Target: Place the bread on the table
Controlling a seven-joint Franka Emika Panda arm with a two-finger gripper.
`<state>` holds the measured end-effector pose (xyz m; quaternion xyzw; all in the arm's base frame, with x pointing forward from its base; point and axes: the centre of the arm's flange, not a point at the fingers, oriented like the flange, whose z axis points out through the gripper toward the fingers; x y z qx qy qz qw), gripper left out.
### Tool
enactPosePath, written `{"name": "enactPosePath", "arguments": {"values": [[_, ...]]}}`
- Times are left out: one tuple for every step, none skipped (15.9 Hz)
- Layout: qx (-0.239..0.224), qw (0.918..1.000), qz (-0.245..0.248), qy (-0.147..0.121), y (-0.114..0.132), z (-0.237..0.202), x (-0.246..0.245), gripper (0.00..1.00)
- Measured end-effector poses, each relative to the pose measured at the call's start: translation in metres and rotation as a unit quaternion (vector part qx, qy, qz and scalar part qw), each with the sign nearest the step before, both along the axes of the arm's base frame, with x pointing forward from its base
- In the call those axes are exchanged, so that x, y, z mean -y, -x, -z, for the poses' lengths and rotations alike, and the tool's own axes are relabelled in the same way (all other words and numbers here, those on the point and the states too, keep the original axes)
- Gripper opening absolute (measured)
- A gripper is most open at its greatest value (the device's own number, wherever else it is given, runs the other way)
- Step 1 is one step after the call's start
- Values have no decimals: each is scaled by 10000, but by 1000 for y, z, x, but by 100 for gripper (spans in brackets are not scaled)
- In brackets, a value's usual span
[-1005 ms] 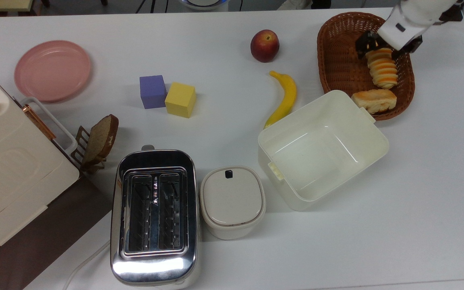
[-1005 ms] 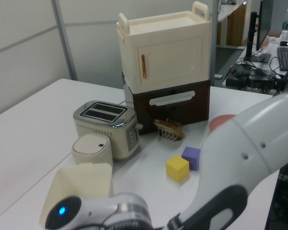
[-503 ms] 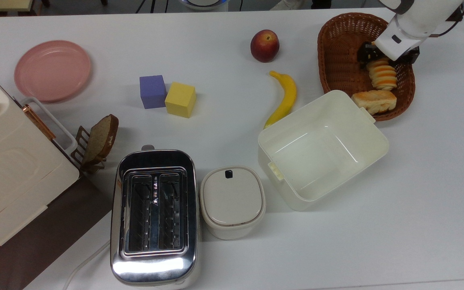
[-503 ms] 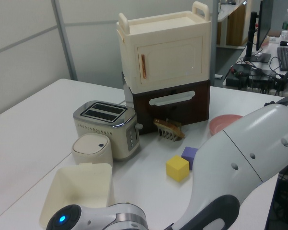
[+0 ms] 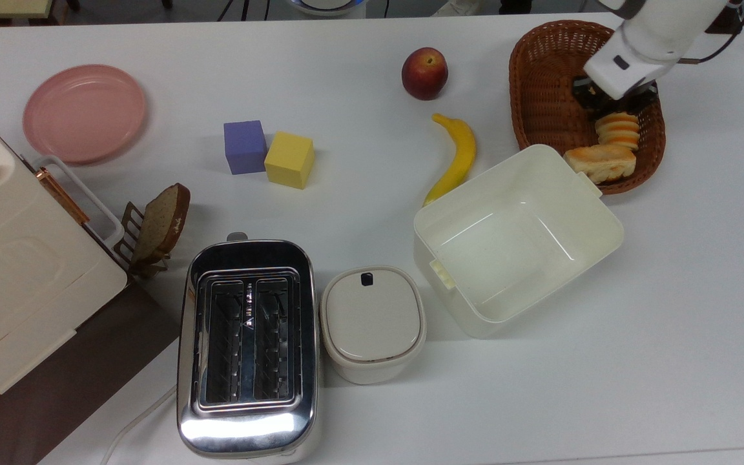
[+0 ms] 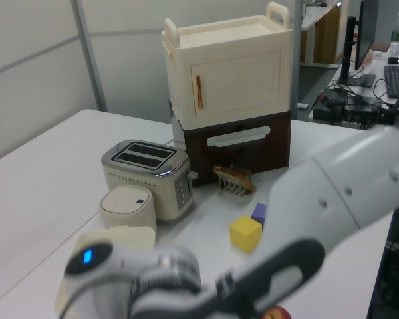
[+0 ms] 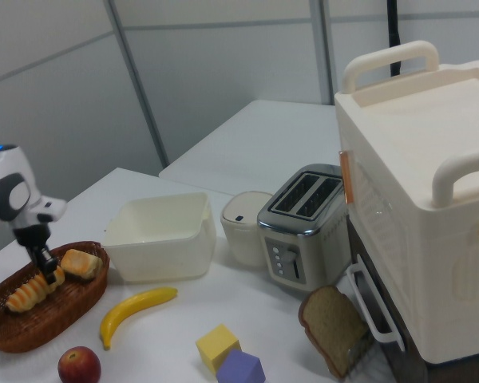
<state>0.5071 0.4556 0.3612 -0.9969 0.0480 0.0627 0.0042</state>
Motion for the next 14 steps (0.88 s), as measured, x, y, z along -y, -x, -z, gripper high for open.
{"name": "enactPosePath", "arguments": {"values": [[-70,10000,-4,11,-8,-17,17,4],[-152,9999,-24,22,-13,-36,35,4],[-246,9997,-60,31,-15,-58,52,4],[-352,9993,-114,33,-14,-82,70,4],[-470,9987,-196,33,-13,-103,90,4],[-608,9977,-284,34,-12,-121,111,4],[-748,9966,-352,35,-13,-134,135,4],[-876,9954,-396,25,-18,-141,159,4],[-969,9944,-429,-8,-25,-144,183,4],[-1025,9937,-444,-58,-34,-143,207,4],[-1061,9934,-432,-113,-44,-140,230,4],[-1092,9931,-395,-158,-52,-136,252,5],[-1120,9929,-343,-194,-58,-133,271,5],[-1132,9929,-284,-224,-62,-131,286,10]]}}
